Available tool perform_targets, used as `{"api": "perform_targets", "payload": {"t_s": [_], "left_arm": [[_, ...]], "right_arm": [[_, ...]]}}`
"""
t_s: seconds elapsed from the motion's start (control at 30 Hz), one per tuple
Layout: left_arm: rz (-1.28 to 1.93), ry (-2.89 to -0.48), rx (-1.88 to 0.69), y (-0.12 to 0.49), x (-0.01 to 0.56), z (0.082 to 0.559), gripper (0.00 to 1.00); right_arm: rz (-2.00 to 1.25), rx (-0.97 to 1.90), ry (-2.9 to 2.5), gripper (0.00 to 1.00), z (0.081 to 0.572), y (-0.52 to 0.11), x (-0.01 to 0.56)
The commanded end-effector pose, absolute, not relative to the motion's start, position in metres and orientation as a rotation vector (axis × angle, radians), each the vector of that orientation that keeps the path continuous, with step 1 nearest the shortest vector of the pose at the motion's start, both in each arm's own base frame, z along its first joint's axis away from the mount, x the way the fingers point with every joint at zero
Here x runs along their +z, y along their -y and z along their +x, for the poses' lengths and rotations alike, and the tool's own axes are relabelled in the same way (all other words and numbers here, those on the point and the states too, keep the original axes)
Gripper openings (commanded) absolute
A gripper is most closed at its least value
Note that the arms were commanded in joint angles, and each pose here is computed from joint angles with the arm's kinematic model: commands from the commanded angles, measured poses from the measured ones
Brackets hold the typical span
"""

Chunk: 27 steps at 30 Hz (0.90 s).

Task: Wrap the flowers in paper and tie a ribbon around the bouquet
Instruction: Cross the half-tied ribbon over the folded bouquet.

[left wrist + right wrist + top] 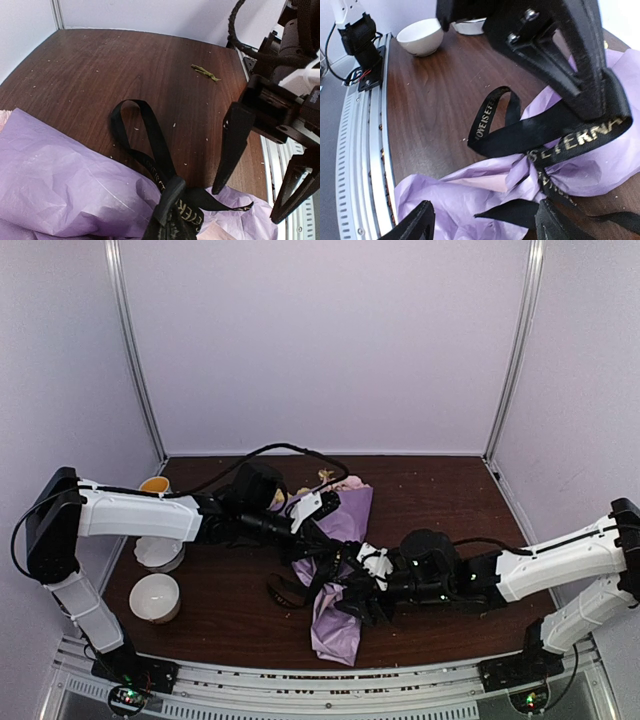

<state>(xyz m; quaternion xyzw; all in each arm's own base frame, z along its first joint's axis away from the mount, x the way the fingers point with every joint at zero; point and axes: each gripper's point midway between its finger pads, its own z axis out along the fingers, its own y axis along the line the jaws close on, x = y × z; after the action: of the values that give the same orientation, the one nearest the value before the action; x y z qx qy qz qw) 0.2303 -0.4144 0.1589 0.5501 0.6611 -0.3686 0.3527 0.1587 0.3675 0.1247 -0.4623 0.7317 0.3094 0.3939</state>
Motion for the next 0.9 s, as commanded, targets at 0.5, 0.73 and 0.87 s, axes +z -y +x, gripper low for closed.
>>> {"api": "perform_targets", "payload": {"t_s": [0.5,0.73,0.87], "left_arm": [[1.404,-1.656,-0.959,0.416,0.176,0.234,0.0],[1.388,-1.638,-0.967,0.416,0.181,0.233,0.0],[1.347,-1.616,-0.956,0.416,0.19,0.234,0.0]], "right_arm": [[-0.858,0.545,-1.973,0.0,0.218,-0.348,0.135],[-0.687,0.441,-1.86,0.0,0.283,-0.29,0.224],[-0.684,0.457,-1.72,0.0,0.302,-0.311,0.324]]}}
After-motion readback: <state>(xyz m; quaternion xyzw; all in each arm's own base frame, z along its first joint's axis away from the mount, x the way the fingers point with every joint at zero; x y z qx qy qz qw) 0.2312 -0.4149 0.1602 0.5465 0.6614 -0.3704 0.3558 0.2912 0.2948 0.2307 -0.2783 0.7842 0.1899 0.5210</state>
